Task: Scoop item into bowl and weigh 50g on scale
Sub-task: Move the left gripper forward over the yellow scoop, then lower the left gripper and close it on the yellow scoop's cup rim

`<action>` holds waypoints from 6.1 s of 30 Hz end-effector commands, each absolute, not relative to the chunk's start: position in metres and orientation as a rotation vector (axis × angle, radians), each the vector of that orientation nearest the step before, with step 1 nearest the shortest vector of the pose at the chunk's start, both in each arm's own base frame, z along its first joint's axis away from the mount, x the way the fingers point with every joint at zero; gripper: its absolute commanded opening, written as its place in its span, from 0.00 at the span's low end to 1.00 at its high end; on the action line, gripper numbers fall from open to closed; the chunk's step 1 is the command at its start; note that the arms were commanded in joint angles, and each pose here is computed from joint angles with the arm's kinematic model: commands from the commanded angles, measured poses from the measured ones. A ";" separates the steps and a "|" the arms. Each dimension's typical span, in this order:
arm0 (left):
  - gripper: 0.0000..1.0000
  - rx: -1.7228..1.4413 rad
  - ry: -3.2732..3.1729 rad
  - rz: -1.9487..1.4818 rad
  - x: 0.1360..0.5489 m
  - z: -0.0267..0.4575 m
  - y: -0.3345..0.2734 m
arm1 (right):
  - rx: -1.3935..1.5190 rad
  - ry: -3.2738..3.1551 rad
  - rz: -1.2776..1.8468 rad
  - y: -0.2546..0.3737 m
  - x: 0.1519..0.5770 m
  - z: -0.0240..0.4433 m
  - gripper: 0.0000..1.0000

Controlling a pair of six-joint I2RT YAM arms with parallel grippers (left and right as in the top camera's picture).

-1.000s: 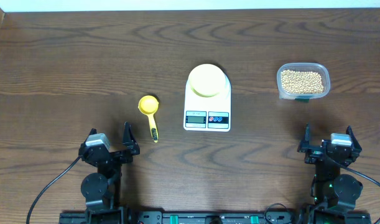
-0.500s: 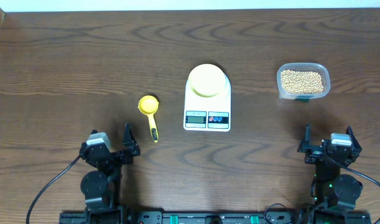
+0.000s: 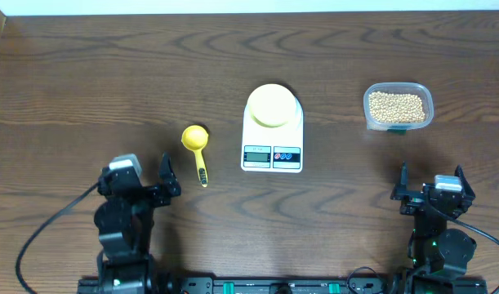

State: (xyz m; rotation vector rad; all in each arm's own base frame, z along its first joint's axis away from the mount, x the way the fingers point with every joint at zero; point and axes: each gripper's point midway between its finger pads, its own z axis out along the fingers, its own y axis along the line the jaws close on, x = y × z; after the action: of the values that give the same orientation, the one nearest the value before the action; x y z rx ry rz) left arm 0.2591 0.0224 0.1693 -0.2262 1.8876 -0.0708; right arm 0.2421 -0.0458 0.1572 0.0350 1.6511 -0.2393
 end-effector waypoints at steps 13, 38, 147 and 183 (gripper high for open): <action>0.98 -0.169 1.983 -0.036 0.300 0.211 0.027 | 0.047 1.650 -0.236 -0.047 0.242 0.157 0.99; 0.98 -0.127 2.254 -0.054 0.316 0.239 0.024 | 0.048 1.650 -0.236 -0.047 0.242 0.157 0.99; 0.98 0.001 3.100 -0.216 0.373 0.005 -0.014 | 0.047 1.650 -0.236 -0.047 0.242 0.157 0.99; 0.98 0.002 3.106 -0.216 0.373 0.002 -0.014 | 0.047 1.650 -0.236 -0.047 0.242 0.157 0.99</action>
State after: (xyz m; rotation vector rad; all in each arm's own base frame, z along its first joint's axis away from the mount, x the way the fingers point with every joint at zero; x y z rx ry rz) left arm 0.3677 -0.0120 0.0028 0.0111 3.1111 -0.2018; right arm 0.2421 -0.0458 0.1572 0.0347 1.6512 -0.2396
